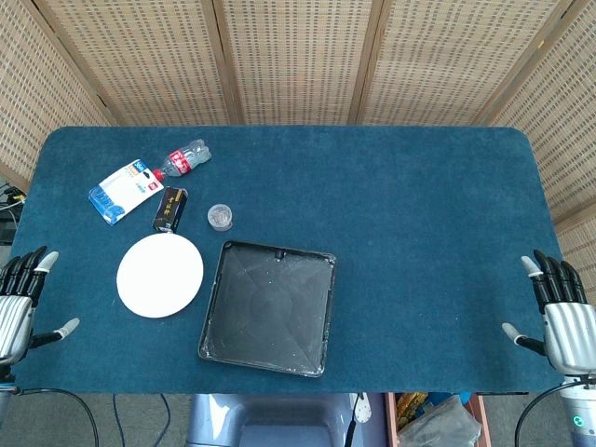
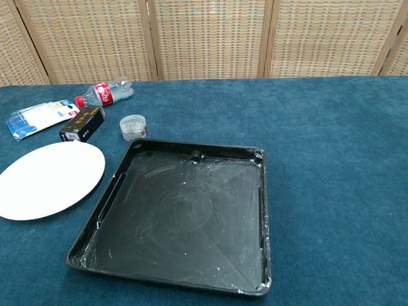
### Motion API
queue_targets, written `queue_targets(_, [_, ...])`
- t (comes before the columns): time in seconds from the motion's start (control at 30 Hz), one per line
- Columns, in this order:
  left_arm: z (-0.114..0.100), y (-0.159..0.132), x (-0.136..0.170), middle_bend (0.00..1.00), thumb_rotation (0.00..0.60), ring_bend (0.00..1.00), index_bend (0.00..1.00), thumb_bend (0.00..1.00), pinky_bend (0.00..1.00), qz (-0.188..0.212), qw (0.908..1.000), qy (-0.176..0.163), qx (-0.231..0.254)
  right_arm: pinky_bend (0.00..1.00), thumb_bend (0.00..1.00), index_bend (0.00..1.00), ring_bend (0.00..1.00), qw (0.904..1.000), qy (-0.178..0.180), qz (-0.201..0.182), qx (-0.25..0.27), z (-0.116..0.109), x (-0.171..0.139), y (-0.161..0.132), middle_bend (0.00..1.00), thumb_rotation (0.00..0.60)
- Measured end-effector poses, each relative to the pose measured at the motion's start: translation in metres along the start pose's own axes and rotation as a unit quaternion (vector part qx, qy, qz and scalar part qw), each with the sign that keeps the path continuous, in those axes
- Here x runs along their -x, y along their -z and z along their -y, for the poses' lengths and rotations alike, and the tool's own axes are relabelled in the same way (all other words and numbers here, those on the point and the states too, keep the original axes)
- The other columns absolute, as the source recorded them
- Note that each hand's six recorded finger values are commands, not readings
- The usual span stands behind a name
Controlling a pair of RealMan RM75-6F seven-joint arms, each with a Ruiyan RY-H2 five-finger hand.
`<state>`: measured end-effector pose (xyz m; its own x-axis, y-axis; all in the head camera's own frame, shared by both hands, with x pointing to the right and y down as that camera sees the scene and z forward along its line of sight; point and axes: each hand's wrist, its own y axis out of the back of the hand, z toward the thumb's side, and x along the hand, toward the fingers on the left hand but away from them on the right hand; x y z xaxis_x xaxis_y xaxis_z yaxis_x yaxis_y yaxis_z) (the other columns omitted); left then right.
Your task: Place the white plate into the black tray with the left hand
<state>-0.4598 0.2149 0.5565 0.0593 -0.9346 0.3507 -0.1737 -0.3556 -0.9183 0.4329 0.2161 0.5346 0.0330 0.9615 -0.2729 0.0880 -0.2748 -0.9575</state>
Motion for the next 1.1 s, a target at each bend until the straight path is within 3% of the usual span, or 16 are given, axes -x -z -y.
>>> queue_targets(0.4, [0.016, -0.003, -0.006, 0.0, 0.6, 0.0, 0.0, 0.0, 0.0, 0.024, 0.9996, 0.014, 0.001, 0.0, 0.0, 0.0, 0.0, 1.0, -0.003, 0.004, 0.008, -0.001, 0.002, 0.002, 0.0, 0.6])
queue_targets(0.57, [0.051, -0.002, -0.013, 0.0, 0.6, 0.0, 0.01, 0.03, 0.0, 0.047, 0.998, 0.036, 0.02, 0.0, 0.0, 0.0, 0.0, 0.9999, -0.007, 0.004, 0.011, 0.001, 0.003, 0.002, 0.0, 0.6])
queue_targets(0.83, [0.119, -0.008, -0.026, 0.0, 0.6, 0.0, 0.22, 0.17, 0.0, 0.064, 0.9949, 0.063, 0.045, 0.0, 0.0, 0.0, 0.0, 0.9999, -0.009, 0.005, 0.012, 0.002, 0.004, 0.002, 0.0, 0.6])
queue_targets(1.1, [0.155, -0.025, -0.028, 0.0, 0.6, 0.0, 0.3, 0.23, 0.0, 0.058, 0.9935, 0.081, 0.054, 0.0, 0.0, 0.0, 0.0, 0.9998, -0.014, 0.004, 0.012, 0.004, 0.004, 0.001, 0.0, 0.6])
